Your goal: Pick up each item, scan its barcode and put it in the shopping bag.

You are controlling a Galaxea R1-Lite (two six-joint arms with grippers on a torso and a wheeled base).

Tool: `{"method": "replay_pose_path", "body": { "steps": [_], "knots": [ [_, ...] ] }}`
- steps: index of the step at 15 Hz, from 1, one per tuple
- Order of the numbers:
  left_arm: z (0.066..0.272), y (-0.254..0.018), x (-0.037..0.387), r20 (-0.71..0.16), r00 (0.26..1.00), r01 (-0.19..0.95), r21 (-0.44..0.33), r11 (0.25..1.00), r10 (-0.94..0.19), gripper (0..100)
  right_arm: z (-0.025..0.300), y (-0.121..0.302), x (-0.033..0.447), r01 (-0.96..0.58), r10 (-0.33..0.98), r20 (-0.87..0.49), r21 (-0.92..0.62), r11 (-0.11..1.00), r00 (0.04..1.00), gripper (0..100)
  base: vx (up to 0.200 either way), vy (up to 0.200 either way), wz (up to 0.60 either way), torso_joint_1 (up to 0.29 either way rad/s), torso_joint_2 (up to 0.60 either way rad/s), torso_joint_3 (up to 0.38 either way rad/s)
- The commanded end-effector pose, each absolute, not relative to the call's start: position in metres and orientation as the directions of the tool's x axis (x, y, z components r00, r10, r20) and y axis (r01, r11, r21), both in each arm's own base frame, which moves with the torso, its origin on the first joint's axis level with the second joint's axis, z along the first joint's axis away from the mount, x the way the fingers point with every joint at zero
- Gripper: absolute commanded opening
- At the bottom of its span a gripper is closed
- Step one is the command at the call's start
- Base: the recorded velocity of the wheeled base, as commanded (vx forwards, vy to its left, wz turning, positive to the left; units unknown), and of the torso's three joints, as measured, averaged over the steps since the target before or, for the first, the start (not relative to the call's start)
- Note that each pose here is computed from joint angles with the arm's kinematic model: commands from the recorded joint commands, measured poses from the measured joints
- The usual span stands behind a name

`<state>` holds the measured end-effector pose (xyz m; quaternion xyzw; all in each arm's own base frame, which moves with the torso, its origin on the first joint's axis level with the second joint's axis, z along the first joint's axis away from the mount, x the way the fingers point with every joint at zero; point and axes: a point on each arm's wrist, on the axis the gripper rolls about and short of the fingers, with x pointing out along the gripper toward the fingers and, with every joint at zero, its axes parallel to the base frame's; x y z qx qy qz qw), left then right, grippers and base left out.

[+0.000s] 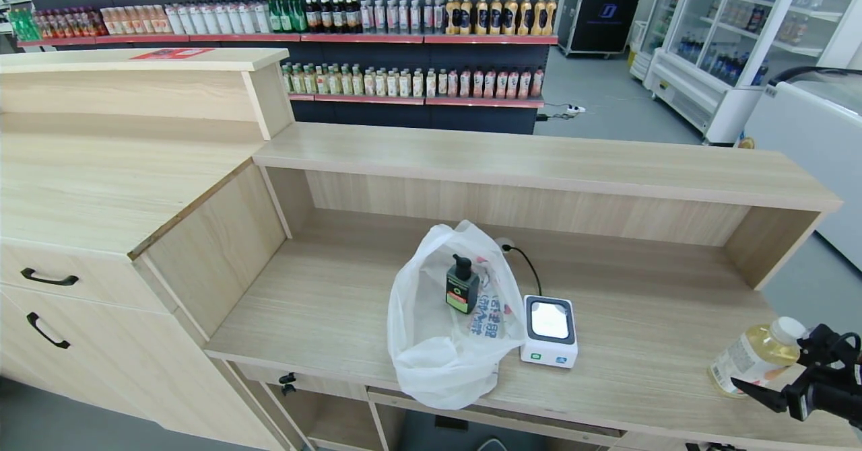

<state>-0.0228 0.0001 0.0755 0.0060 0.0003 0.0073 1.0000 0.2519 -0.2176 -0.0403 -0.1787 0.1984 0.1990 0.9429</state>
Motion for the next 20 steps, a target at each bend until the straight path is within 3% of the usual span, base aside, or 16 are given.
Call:
{"method": "replay_pose_path", "body": {
  "steps": [1,20],
  "knots": [
    [0.075,0.0,-0.023,0.0,1.0,-0.015,0.012,1.0,0.015,0,-0.043,-0.218,0.258,-0.454,0.31,-0.445,-0.266,0.85,0.84,100,0.0,0.0,0.0,0.0,0.0,0.0],
    [0.075,0.0,-0.023,0.0,1.0,-0.015,0.012,1.0,0.015,0,-0.047,-0.211,0.287,-0.472,0.306,-0.449,-0.323,0.82,0.84,100,0.0,0.0,0.0,0.0,0.0,0.0]
  ]
}}
